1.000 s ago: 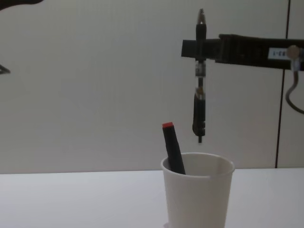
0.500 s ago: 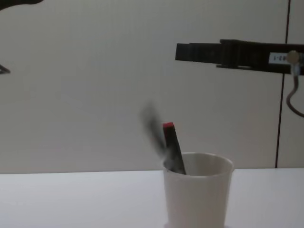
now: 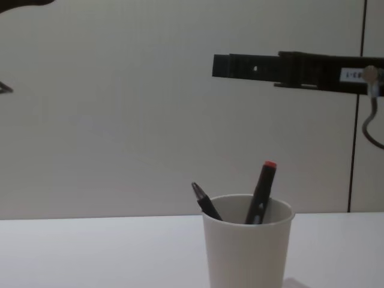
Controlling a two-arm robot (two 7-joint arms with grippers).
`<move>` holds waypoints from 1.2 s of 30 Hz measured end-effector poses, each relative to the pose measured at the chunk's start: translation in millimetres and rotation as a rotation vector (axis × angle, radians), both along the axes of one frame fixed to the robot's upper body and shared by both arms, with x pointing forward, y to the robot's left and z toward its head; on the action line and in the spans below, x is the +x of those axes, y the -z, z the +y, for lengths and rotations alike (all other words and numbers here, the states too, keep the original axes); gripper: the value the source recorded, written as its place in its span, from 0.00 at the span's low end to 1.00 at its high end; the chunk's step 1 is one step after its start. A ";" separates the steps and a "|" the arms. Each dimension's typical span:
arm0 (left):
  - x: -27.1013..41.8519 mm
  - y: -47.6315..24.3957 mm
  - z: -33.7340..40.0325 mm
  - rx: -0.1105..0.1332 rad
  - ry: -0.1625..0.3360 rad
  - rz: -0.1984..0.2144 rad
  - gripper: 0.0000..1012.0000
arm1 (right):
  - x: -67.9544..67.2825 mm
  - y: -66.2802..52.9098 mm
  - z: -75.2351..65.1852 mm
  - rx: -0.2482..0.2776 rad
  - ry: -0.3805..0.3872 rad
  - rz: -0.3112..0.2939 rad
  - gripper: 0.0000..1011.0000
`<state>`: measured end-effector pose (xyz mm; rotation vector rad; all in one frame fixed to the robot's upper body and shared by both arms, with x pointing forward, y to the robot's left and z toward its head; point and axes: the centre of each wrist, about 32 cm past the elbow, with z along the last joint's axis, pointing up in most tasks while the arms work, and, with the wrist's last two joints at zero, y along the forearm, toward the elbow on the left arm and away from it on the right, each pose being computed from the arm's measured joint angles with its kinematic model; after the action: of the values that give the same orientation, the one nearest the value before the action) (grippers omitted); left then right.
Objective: Place the pen into the pen holder.
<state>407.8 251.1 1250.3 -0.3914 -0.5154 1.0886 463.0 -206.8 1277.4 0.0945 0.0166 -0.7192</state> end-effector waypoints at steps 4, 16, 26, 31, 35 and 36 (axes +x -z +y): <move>0.0 0.0 0.0 0.000 0.000 0.000 0.99 | 0.0 -0.9 -0.8 0.004 0.004 -0.002 0.96; 0.0 0.0 0.0 0.000 0.000 0.000 0.99 | -6.9 -10.1 -16.0 0.056 0.090 -0.031 0.99; 0.7 0.2 -0.5 0.001 0.001 0.003 0.99 | -10.7 -12.7 -24.9 0.074 0.134 -0.045 0.99; 5.5 3.4 -2.8 0.008 -0.002 0.028 0.99 | -10.0 -7.5 -25.3 0.068 0.157 -0.048 0.99; 14.3 9.0 -7.7 0.022 -0.008 0.074 0.99 | -9.1 1.5 -26.2 0.058 0.197 -0.053 0.99; 16.3 9.9 -8.7 0.026 -0.009 0.083 0.99 | -8.9 3.4 -26.4 0.056 0.205 -0.053 0.99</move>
<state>424.1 242.5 1240.4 -0.3199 -0.4572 1.1010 454.0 -233.2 1274.0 0.1705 -0.0242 -0.9210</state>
